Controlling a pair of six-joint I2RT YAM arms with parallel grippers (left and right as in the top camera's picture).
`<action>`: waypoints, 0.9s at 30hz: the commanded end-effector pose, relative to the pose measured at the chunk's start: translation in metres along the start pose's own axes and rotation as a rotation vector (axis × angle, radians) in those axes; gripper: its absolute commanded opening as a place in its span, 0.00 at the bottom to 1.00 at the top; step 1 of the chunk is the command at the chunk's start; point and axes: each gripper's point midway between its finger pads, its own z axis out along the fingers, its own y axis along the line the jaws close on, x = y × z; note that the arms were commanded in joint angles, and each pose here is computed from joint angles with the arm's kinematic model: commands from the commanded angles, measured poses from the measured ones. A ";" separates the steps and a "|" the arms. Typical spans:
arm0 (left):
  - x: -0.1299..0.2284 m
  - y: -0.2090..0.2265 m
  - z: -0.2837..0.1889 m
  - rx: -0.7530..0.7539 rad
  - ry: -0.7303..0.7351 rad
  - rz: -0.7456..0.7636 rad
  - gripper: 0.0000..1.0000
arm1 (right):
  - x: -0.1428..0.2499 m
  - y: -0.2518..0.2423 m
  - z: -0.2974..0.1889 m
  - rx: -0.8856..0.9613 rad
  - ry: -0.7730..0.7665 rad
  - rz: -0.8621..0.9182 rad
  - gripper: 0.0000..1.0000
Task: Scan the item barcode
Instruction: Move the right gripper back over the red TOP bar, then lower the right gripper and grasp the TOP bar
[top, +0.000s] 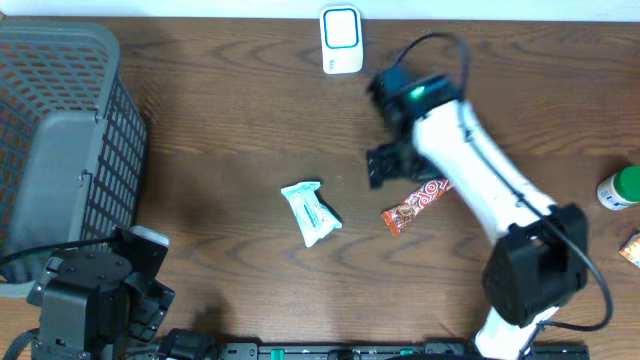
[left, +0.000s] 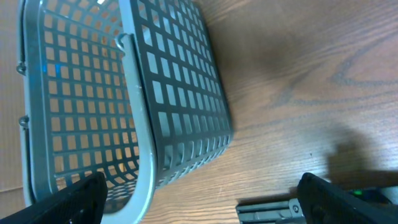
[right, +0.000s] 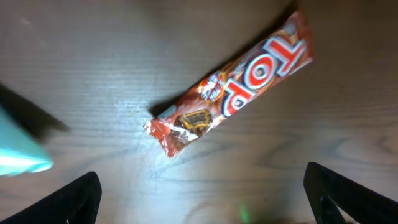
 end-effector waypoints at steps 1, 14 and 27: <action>0.000 0.001 -0.001 -0.003 -0.003 -0.015 0.98 | 0.016 0.015 0.014 0.151 -0.060 0.010 0.99; 0.000 0.001 -0.001 -0.003 -0.003 -0.015 0.98 | 0.032 0.028 0.068 0.417 -0.288 -0.163 0.99; 0.000 0.001 -0.001 -0.003 -0.003 -0.015 0.98 | 0.034 0.030 0.085 0.420 -0.287 -0.205 0.99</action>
